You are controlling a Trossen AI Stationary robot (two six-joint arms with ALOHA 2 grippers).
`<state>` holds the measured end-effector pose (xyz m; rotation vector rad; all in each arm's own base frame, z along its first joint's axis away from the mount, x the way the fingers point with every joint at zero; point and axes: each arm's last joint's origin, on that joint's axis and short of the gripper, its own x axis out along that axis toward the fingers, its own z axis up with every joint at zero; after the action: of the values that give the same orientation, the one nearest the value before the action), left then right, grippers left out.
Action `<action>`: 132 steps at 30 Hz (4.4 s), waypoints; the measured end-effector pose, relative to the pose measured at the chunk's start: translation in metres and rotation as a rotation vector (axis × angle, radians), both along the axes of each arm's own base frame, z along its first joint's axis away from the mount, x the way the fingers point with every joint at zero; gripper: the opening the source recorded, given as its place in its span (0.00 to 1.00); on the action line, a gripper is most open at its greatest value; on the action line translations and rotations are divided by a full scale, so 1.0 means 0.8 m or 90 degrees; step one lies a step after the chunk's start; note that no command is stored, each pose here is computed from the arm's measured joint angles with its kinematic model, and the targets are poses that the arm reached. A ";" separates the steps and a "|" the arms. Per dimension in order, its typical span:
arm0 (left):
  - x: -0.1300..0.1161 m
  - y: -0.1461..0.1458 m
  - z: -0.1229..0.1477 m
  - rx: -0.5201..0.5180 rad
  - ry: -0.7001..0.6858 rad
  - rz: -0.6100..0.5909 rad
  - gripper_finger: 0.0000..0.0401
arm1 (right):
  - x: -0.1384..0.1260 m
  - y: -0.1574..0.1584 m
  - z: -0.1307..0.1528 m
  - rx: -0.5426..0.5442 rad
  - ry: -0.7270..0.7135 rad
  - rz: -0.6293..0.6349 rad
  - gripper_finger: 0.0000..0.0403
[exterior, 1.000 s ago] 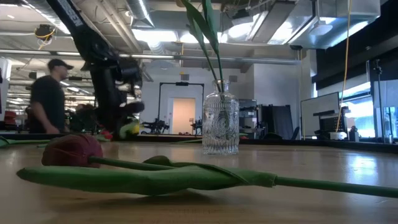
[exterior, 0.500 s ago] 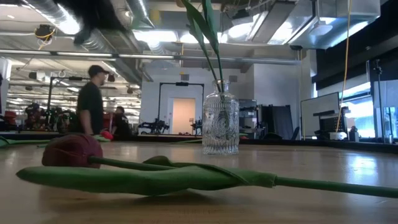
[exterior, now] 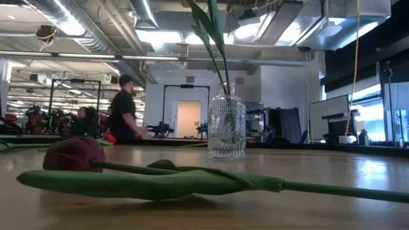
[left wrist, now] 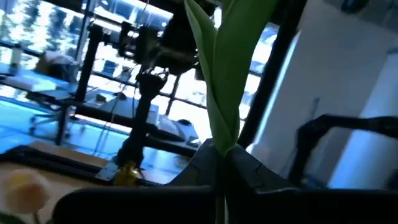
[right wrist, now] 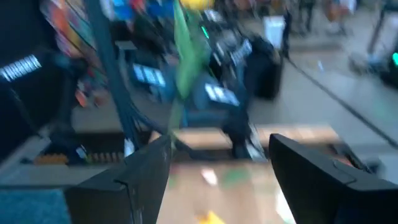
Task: Sort flowers into vase by color
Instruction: Put the yellow tulip into the transparent vase, then put the pink tulip into the transparent vase
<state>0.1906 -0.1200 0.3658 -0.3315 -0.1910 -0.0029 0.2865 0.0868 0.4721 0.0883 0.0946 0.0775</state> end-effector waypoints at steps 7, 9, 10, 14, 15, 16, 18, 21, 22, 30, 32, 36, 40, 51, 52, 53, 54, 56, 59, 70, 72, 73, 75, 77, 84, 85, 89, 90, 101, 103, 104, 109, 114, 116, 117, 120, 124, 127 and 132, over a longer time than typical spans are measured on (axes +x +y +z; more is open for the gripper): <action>0.097 -0.023 0.021 0.085 0.020 0.030 0.01 | 0.032 0.026 -0.007 0.014 -0.069 0.018 0.67; 0.119 -0.027 0.023 0.092 0.023 0.023 0.01 | 0.036 0.029 -0.010 0.024 -0.066 0.028 0.67; 0.128 -0.029 0.024 0.093 0.023 0.021 0.01 | 0.037 0.030 -0.011 0.030 -0.064 0.045 0.67; 0.153 -0.038 0.029 0.097 0.027 0.024 0.01 | 0.036 0.037 -0.010 0.058 -0.070 0.111 0.63; 0.156 -0.040 0.028 0.097 0.028 0.024 0.02 | 0.035 0.040 -0.010 0.062 -0.070 0.116 0.60; 0.159 -0.042 0.028 0.097 0.029 0.024 0.02 | 0.035 0.042 -0.010 0.062 -0.070 0.118 0.57; 0.161 -0.042 0.028 0.098 0.032 0.026 0.02 | 0.033 0.046 -0.010 0.059 -0.070 0.120 0.48; 0.160 -0.041 0.029 0.098 0.033 0.036 0.02 | 0.032 0.050 -0.010 0.058 -0.070 0.125 0.31; 0.160 -0.041 0.029 0.107 0.034 0.037 0.03 | 0.031 0.050 -0.011 0.057 -0.068 0.131 0.24; 0.148 -0.034 0.035 0.088 0.110 0.025 0.21 | 0.027 0.049 -0.011 0.041 -0.052 0.137 0.04; 0.137 -0.030 0.044 0.085 0.159 0.027 0.26 | 0.021 0.039 -0.006 0.029 -0.054 0.128 0.02; 0.102 -0.024 0.074 0.066 0.239 0.014 0.32 | -0.004 0.022 0.003 0.019 -0.015 0.112 0.03; 0.066 -0.019 0.088 0.019 0.315 -0.001 0.32 | -0.019 0.011 -0.012 -0.025 0.092 0.043 0.01; 0.014 0.001 0.051 -0.108 0.530 0.140 0.25 | 0.002 -0.018 -0.038 -0.126 0.173 -0.145 0.02; 0.011 0.002 0.047 -0.125 0.545 0.150 0.25 | 0.005 -0.020 -0.040 -0.126 0.175 -0.150 0.02; 0.009 0.002 0.042 -0.139 0.561 0.158 0.25 | 0.007 -0.021 -0.041 -0.127 0.179 -0.151 0.02; 0.008 0.002 0.036 -0.147 0.575 0.164 0.25 | 0.011 -0.023 -0.044 -0.127 0.184 -0.152 0.02; 0.007 -0.001 0.025 -0.158 0.597 0.172 0.25 | 0.016 -0.026 -0.047 -0.128 0.185 -0.161 0.01; 0.005 -0.006 0.013 -0.171 0.613 0.175 0.25 | 0.022 -0.025 -0.057 -0.095 0.123 -0.191 0.01; -0.001 -0.015 -0.011 -0.190 0.638 0.190 0.25 | -0.005 -0.037 -0.117 -0.044 0.051 -0.206 0.01; 0.002 -0.012 -0.011 -0.195 0.636 0.198 0.25 | -0.003 -0.035 -0.123 -0.049 0.068 -0.195 0.01; 0.003 -0.010 -0.011 -0.199 0.637 0.201 0.25 | 0.001 -0.034 -0.125 -0.046 0.068 -0.189 0.01; 0.005 -0.006 -0.011 -0.218 0.639 0.213 0.25 | 0.004 -0.033 -0.130 -0.040 0.079 -0.181 0.01; 0.007 0.000 -0.012 -0.229 0.652 0.222 0.25 | 0.008 -0.032 -0.133 -0.040 0.084 -0.176 0.01; -0.001 0.014 -0.020 -0.245 0.745 0.259 0.25 | 0.015 -0.031 -0.149 -0.072 0.132 -0.186 0.03; -0.002 0.015 -0.020 -0.247 0.758 0.257 0.26 | 0.016 -0.030 -0.151 -0.072 0.137 -0.186 0.05; -0.003 0.014 -0.024 -0.255 0.792 0.239 0.31 | 0.023 -0.029 -0.162 -0.034 0.159 -0.196 0.14; -0.004 0.014 -0.026 -0.255 0.797 0.240 0.33 | 0.023 -0.029 -0.164 -0.030 0.165 -0.198 0.17; -0.020 0.024 -0.086 -0.315 0.951 0.361 0.48 | 0.010 -0.028 -0.146 0.026 0.231 -0.159 0.52; -0.026 0.028 -0.099 -0.334 1.000 0.391 0.48 | 0.003 -0.027 -0.137 0.026 0.241 -0.148 0.56; -0.028 0.030 -0.105 -0.344 1.023 0.398 0.48 | -0.001 -0.026 -0.131 0.023 0.244 -0.145 0.58; -0.038 0.050 -0.132 -0.396 1.073 0.501 0.48 | -0.019 -0.030 -0.107 0.020 0.253 -0.143 0.59; -0.039 0.074 -0.171 -0.482 1.092 0.514 0.48 | -0.033 -0.034 -0.097 0.018 0.248 -0.154 0.57; -0.042 0.085 -0.188 -0.520 1.101 0.525 0.47 | -0.036 -0.036 -0.096 0.014 0.252 -0.160 0.57; -0.044 0.090 -0.197 -0.536 1.109 0.535 0.47 | -0.037 -0.036 -0.097 0.014 0.256 -0.161 0.56; -0.048 0.101 -0.224 -0.587 1.127 0.532 0.46 | -0.039 -0.036 -0.098 0.025 0.265 -0.166 0.56; -0.041 0.110 -0.233 -0.598 1.126 0.523 0.46 | -0.039 -0.036 -0.100 0.027 0.275 -0.163 0.56; -0.040 0.117 -0.241 -0.623 1.121 0.521 0.46 | -0.040 -0.037 -0.101 0.025 0.280 -0.165 0.56; -0.041 0.124 -0.255 -0.647 1.123 0.542 0.44 | -0.040 -0.037 -0.101 0.022 0.281 -0.165 0.56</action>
<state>0.1575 -0.0206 0.1618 -1.1068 1.4902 1.2258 0.2546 0.0573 0.3911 0.1509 0.5210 -0.2004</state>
